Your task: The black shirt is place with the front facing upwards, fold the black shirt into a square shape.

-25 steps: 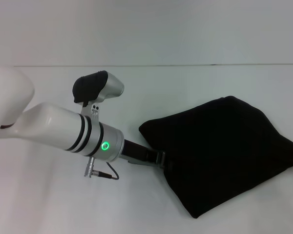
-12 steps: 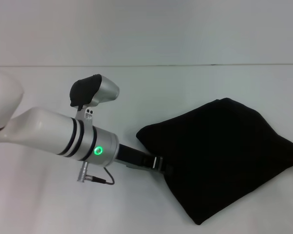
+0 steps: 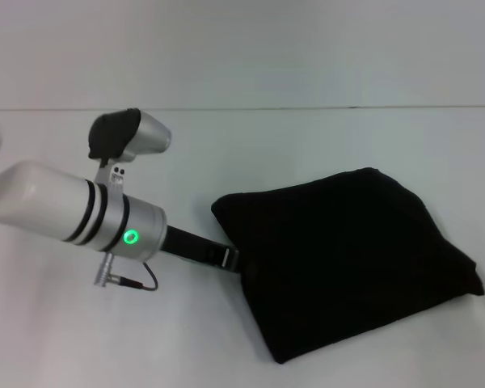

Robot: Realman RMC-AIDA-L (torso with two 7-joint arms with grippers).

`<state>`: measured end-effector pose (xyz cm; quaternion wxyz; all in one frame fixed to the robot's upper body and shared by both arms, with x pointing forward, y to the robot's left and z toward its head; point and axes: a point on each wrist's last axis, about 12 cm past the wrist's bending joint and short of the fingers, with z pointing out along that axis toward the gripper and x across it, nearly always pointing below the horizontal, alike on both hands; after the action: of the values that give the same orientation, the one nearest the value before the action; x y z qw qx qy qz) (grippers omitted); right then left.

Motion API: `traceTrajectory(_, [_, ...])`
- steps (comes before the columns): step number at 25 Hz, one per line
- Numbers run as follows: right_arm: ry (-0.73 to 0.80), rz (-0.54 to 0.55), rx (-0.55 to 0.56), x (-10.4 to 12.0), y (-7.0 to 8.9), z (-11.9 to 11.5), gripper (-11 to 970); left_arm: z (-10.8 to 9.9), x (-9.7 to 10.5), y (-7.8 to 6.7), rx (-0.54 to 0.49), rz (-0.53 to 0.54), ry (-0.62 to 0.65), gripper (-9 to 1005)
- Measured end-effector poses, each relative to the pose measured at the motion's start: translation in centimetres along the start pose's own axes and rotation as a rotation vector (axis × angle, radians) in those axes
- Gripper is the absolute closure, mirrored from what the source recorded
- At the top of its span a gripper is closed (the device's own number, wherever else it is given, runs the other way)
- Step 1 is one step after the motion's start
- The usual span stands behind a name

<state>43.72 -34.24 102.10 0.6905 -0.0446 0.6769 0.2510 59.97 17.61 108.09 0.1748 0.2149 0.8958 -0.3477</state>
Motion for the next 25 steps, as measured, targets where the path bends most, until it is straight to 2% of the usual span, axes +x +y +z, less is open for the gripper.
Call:
traceTrajectory(9, [0.016, 0.007, -0.015, 0.3, 0.3, 0.0, 947, -1.6, -1.6, 0.8, -0.082, 0.103, 0.01, 957])
traceTrajectory(17, [0.032, 0.009, -0.022, 0.5, 0.4, -0.2, 947, -2.9, -2.3, 1.8, -0.138, 0.145, -0.009, 956])
traceTrajectory(25, [0.044, 0.015, -0.041, 0.6, 0.6, -0.1, 948, -3.4, -2.5, 2.4, -0.189, 0.182, 0.024, 954])
